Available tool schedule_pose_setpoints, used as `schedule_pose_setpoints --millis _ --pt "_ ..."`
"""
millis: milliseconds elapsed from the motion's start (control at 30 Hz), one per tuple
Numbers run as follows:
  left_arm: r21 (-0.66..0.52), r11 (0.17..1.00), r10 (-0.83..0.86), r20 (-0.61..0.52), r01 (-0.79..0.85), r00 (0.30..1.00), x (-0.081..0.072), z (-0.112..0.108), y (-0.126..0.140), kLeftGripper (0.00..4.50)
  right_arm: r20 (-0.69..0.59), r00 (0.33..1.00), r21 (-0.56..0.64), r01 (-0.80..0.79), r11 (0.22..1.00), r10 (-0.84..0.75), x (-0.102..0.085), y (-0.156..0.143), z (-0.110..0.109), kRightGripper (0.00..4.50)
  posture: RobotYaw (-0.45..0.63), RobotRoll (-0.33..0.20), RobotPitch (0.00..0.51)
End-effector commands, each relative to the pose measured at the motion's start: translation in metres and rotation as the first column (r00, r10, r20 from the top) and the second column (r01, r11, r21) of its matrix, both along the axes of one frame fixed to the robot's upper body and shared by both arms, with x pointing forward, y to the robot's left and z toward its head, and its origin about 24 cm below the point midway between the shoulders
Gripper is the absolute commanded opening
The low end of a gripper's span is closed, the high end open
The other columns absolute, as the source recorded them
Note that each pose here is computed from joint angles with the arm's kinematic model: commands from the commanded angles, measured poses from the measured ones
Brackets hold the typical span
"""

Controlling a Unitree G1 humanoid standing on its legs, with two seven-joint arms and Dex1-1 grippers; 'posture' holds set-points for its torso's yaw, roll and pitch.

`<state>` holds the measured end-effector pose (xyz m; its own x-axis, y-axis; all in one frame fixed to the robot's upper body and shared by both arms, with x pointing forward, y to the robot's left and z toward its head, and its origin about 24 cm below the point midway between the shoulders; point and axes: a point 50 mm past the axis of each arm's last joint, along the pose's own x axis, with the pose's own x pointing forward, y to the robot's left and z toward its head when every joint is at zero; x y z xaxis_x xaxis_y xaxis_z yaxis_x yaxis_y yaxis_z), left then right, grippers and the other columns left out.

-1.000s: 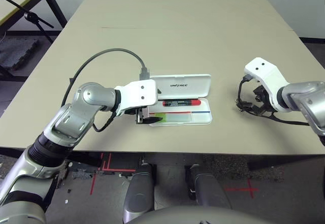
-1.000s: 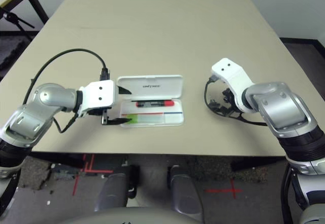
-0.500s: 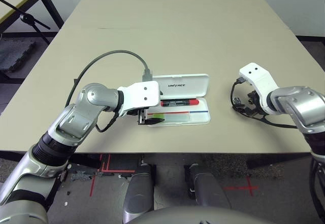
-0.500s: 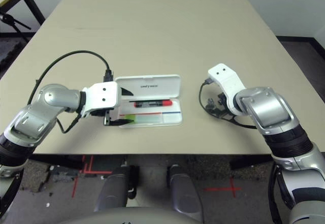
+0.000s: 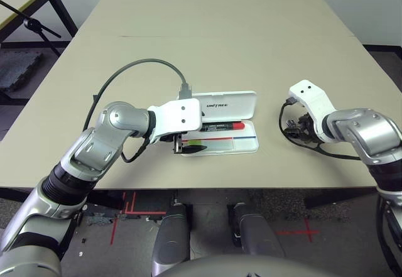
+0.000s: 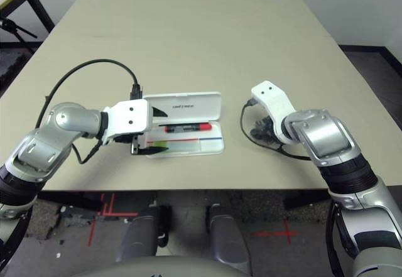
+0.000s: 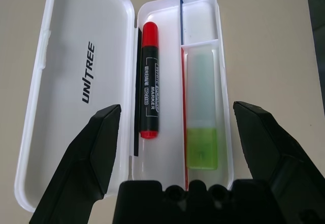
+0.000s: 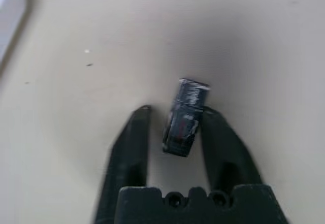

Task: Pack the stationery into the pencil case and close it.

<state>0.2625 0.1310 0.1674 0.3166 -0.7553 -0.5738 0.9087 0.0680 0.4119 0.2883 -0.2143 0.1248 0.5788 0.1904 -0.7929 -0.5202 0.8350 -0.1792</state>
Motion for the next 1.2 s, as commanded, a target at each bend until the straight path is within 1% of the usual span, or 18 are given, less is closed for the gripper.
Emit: schedule_pose_setpoints --millis 33,67,200,267,333,400,433,500,567,600,667,800,967,1200 --pt "0.007 1.0 -0.019 0.003 0.019 1.0 -0.002 0.001 -0.003 4.5 -0.018 0.999 -0.047 0.033 0.998 -0.034 0.001 -0.011 -0.003 0.64 0.04 0.0 0.133" --pt "0.008 1.0 -0.019 0.003 0.019 1.0 -0.002 0.001 -0.003 4.5 -0.014 0.999 -0.052 0.034 0.998 -0.035 0.002 -0.013 -0.002 0.33 0.04 0.0 0.133" --pt "0.008 1.0 -0.021 0.0 0.021 1.0 -0.002 0.001 -0.004 4.5 0.019 1.0 -0.081 -0.004 0.997 0.005 0.007 -0.018 0.006 0.3 0.04 0.0 0.134" --pt "0.008 1.0 -0.021 0.0 0.021 1.0 -0.002 0.0 -0.004 4.5 0.042 0.995 -0.106 -0.086 0.991 0.09 0.009 -0.018 0.01 0.3 0.04 0.0 0.134" --pt "0.011 1.0 -0.019 -0.002 0.019 1.0 -0.001 0.0 -0.003 4.5 0.064 0.96 -0.138 -0.261 0.955 0.271 0.007 -0.016 0.017 0.3 0.03 0.0 0.134" --pt "0.013 1.0 -0.018 -0.003 0.018 1.0 -0.001 -0.001 -0.003 4.5 0.065 0.898 -0.166 -0.42 0.892 0.435 0.002 -0.013 0.022 0.3 0.03 0.0 0.135" --pt "0.015 1.0 -0.018 -0.004 0.018 1.0 -0.001 0.0 -0.003 4.5 0.073 0.848 -0.179 -0.507 0.843 0.526 -0.001 -0.011 0.024 0.3 0.03 0.0 0.135" --pt "0.016 1.0 -0.017 -0.003 0.017 1.0 -0.001 0.0 -0.002 4.5 0.078 0.724 -0.216 -0.659 0.721 0.685 -0.009 -0.008 0.027 0.3 0.03 0.0 0.135" --pt "0.017 1.0 -0.016 -0.002 0.016 1.0 0.0 0.0 -0.002 4.5 0.028 0.604 -0.229 -0.772 0.593 0.796 -0.018 -0.011 0.026 0.3 0.03 0.0 0.135" --pt "0.017 1.0 -0.015 -0.002 0.015 1.0 0.0 0.0 -0.002 4.5 0.016 0.571 -0.224 -0.798 0.56 0.821 -0.02 -0.012 0.027 0.3 0.03 0.0 0.135" --pt "0.018 1.0 -0.015 -0.003 0.015 1.0 -0.001 0.0 -0.002 4.5 0.035 0.526 -0.216 -0.826 0.521 0.85 -0.019 -0.008 0.031 0.3 0.04 0.0 0.136" --pt "0.023 1.0 -0.011 -0.004 0.011 1.0 -0.001 -0.001 -0.001 4.5 0.086 0.443 -0.177 -0.875 0.451 0.892 -0.017 0.01 0.037 0.3 0.04 0.0 0.136" --pt "0.026 1.0 -0.011 -0.003 0.011 1.0 -0.001 -0.003 -0.002 4.5 0.119 0.4 -0.176 -0.892 0.416 0.909 -0.011 0.026 0.043 0.3 0.03 0.0 0.136" --pt "0.027 1.0 -0.004 -0.003 0.004 1.0 -0.001 -0.003 -0.001 4.5 0.098 0.319 -0.158 -0.93 0.332 0.943 -0.011 0.048 0.034 0.3 0.04 0.0 0.132"
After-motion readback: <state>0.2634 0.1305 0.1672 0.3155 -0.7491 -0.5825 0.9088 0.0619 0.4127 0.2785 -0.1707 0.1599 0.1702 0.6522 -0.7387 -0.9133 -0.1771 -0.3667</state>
